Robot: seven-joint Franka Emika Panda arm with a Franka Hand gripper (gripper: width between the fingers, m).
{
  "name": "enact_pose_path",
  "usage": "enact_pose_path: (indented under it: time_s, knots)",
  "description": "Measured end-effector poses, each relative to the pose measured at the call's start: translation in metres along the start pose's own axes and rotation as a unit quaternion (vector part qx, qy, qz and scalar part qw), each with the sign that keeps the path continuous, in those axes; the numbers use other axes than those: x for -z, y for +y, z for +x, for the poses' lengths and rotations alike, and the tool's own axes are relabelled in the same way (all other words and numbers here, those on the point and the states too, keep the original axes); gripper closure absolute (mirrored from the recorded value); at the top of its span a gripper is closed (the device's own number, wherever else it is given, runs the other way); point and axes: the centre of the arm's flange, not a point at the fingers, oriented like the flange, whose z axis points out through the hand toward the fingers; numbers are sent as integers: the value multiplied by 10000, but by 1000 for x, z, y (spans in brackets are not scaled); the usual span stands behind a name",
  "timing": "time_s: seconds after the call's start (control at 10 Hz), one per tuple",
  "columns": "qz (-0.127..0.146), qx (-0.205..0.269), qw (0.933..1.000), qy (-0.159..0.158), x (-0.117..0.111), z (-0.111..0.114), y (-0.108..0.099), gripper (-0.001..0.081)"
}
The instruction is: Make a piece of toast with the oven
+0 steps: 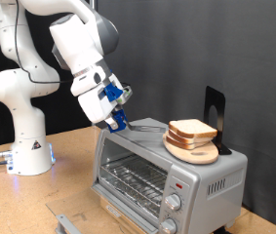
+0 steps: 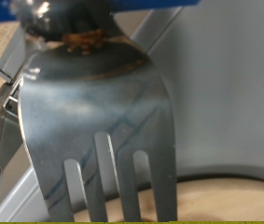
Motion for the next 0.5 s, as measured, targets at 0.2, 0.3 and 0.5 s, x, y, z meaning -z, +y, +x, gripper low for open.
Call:
enact_pose_path:
  time_s: [0.2, 0.3, 0.5]
  knots:
    - [62, -11, 10000, 24, 0, 1, -3, 446]
    - [68, -10, 10000, 30, 1, 1, -3, 446]
    - [70, -15, 10000, 35, 1, 1, -4, 446]
